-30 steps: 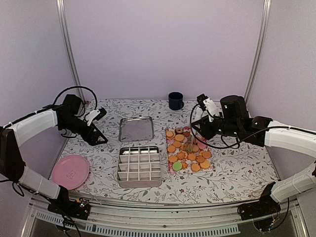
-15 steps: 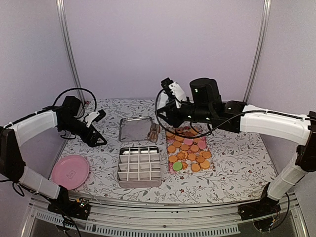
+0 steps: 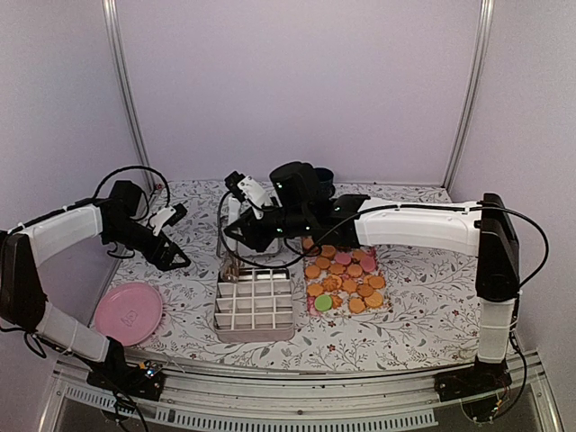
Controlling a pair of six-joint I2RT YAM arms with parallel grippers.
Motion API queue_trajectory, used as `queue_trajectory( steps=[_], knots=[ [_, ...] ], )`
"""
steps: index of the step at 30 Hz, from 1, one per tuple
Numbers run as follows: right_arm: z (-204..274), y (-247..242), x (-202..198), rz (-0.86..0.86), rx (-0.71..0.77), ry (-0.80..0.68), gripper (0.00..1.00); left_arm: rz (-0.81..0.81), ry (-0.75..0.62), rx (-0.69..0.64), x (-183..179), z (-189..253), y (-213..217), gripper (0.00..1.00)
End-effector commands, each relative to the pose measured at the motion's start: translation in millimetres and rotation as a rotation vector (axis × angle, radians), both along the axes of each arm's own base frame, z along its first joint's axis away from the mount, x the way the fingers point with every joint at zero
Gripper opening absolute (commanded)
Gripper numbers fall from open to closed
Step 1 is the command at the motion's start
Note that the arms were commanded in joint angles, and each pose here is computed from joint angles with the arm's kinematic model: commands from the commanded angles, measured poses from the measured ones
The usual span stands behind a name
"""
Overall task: Pack the cookies
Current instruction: Place the fake cookies in the empty pocket of the box.
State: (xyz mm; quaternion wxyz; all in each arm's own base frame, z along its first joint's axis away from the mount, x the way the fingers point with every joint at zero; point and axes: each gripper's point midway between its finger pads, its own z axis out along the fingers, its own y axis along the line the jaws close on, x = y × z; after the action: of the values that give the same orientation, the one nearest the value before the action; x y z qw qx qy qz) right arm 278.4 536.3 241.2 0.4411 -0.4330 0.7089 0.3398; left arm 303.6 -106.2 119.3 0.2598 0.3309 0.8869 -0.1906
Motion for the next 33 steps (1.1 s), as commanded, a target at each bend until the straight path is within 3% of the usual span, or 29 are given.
queue_trajectory(
  steps=[1,10,18,26,33],
  knots=[
    [23,17,4,0.029,0.08,-0.042,0.12,-0.009,-0.013,-0.02,-1,1,-1,0.96],
    [5,23,5,0.041,0.066,-0.024,0.31,-0.015,-0.014,-0.026,-1,2,-2,0.96],
    [9,24,9,0.028,0.082,-0.037,0.4,-0.017,-0.009,-0.039,-1,3,-4,0.96],
    [40,17,12,0.007,0.109,-0.11,0.42,-0.022,-0.002,-0.053,-3,3,-6,0.95],
    [81,-11,16,-0.037,0.154,-0.156,0.35,-0.023,0.0,-0.056,-4,2,-6,0.95]
  ],
)
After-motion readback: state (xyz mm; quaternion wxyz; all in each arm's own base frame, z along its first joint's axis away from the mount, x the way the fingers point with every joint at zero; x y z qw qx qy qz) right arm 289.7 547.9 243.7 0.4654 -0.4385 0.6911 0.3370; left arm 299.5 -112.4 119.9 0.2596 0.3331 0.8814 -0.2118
